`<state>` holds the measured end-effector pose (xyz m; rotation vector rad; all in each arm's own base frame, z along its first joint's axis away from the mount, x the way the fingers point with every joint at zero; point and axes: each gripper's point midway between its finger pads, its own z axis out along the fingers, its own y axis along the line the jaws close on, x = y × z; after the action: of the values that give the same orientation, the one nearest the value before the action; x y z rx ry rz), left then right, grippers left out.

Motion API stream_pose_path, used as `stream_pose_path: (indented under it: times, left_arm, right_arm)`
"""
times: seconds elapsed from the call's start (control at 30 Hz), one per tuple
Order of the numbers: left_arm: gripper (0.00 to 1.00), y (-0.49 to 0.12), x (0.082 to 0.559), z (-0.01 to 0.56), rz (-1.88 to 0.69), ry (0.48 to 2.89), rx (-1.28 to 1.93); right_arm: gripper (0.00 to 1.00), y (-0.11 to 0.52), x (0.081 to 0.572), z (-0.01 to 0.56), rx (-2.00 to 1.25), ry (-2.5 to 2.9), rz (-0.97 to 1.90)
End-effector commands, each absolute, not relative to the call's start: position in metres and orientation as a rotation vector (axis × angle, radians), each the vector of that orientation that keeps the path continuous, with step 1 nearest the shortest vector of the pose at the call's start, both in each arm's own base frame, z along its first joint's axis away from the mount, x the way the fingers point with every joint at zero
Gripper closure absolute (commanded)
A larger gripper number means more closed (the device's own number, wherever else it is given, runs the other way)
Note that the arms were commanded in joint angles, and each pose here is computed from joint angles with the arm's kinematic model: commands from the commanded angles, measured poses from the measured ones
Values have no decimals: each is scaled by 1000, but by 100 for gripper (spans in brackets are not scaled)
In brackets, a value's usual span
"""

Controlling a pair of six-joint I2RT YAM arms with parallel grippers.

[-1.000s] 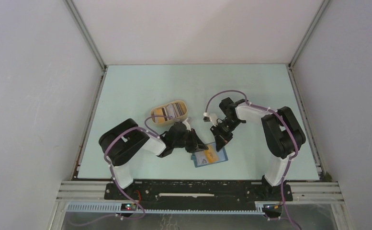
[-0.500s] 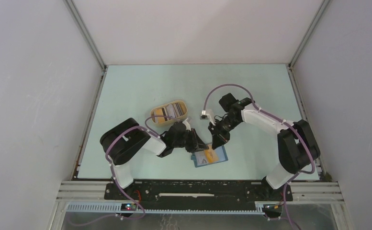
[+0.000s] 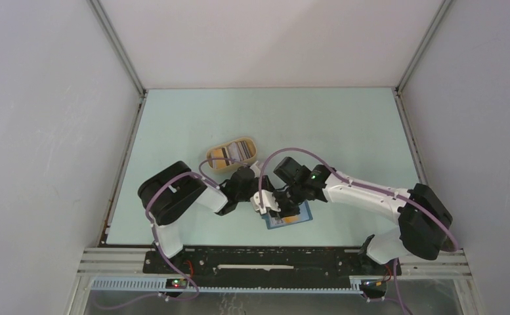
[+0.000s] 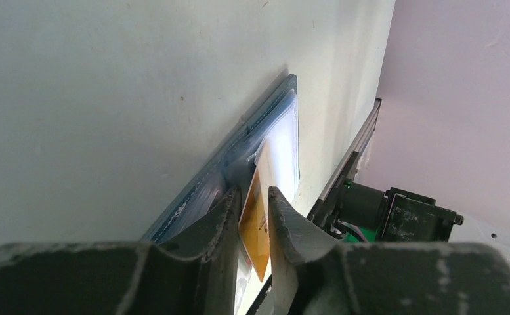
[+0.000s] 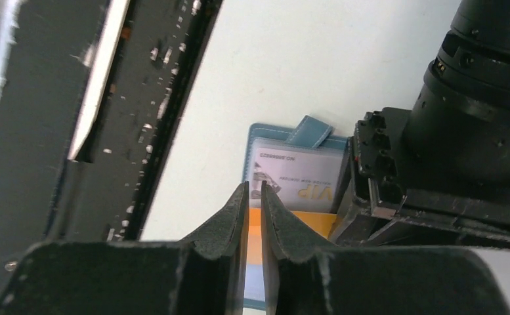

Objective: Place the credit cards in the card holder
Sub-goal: Insert the credit card into the card holder.

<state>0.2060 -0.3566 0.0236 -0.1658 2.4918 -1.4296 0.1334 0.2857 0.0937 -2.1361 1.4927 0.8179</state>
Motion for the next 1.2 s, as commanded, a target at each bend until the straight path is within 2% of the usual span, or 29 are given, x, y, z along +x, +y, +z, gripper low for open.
stream_pose_path:
  times: [0.0,0.33,0.7,1.17]
  left_arm:
    - [72,-342,199,-1,-1345,2558,-165]
    - [71,-343,198,-3,-1353,2558,-164]
    - [71,-343,198,-4,-1353,2562,-164]
    - [70,-341,197,-6,-1351,2568,-166]
  right_arm:
    - [80,303,163,88,-2155,1364,592]
    - [81,305,178,67,-2154,1388,460]
    - [82,277,176,32,-2274,1365,335]
    - [82,250,186,35,-2236,1457,247]
